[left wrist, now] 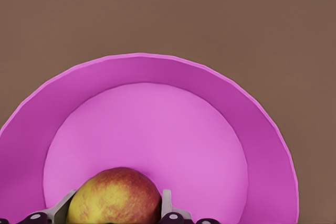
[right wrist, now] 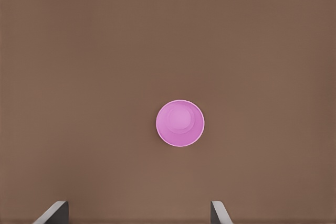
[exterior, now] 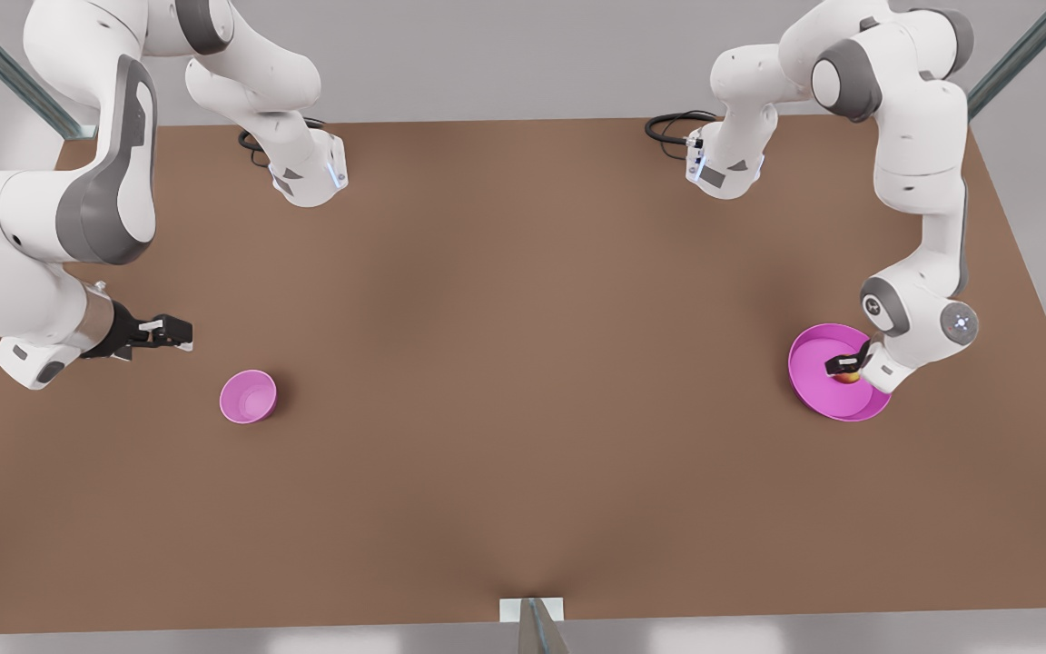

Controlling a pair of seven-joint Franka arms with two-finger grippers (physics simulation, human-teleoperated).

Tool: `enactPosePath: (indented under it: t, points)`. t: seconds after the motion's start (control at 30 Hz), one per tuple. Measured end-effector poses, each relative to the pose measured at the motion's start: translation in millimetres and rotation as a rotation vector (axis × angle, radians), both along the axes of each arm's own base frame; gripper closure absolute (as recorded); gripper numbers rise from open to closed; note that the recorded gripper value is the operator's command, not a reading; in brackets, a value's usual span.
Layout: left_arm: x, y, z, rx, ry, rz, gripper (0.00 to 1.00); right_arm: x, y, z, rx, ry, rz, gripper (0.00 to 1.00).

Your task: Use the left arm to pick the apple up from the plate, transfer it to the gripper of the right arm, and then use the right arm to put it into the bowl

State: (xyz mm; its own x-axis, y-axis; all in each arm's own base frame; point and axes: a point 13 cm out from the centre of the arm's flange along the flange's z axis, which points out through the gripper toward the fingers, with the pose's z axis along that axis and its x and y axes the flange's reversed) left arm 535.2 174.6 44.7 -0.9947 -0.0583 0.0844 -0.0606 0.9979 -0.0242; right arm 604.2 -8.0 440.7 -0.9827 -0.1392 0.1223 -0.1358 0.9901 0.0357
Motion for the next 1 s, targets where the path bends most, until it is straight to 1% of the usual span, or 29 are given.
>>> enactPosePath:
  t: [0.2, 0.3, 0.4, 0.43, 0.5, 0.57, 0.6, 0.67, 0.73, 0.8, 0.87, 0.93, 1.0]
  points:
    - [-3, -2, -7, -0.003, 0.01, -0.021, 0.21, 0, 0, 0, 0.0, 0.0, 0.003, 0.0]
    - [4, -3, 1, -0.001, -0.006, -0.035, 0.23, 0, 0, 0, 0.001, 0.0, 0.004, 0.0]
    - [31, -14, 38, 0.007, -0.075, -0.069, 0.23, 0, 0, 0, 0.001, 0.0, 0.006, 0.0]
    - [45, -22, 55, 0.008, -0.109, -0.087, 0.23, 0, 0, 0, 0.001, 0.0, 0.006, 0.0]
    - [87, -53, 92, 0.0, -0.187, -0.145, 0.23, 0, 0, 0, 0.001, 0.0, 0.006, 0.0]
    - [122, -109, 117, -0.015, -0.244, -0.228, 0.23, 0, 0, 0, 0.001, 0.0, 0.007, 0.0]
    - [138, -159, 129, -0.024, -0.269, -0.29, 0.23, 0, 0, 0, 0.001, 0.0, 0.007, 0.0]
    - [156, -274, 139, -0.046, -0.3, -0.412, 0.23, 0, 0, 0, 0.002, 0.0, 0.008, 0.0]
    - [155, -353, 143, -0.078, -0.315, -0.451, 0.23, 0, 2, 0, 0.003, 0.0, 0.01, 0.0]
    - [151, -424, 143, -0.169, -0.321, -0.42, 0.23, 0, 14, 0, 0.035, -0.001, 0.015, 0.0]
    - [147, -489, 148, -0.298, -0.322, -0.354, 0.23, 2, 27, -4, 0.099, 0.006, 0.005, 0.0]
    - [141, -541, 155, -0.448, -0.303, -0.259, 0.23, 5, 41, -12, 0.189, 0.021, -0.015, 0.0]
    - [142, -587, 164, -0.616, -0.276, -0.162, 0.23, 9, 56, -20, 0.288, 0.039, -0.04, 0.0]
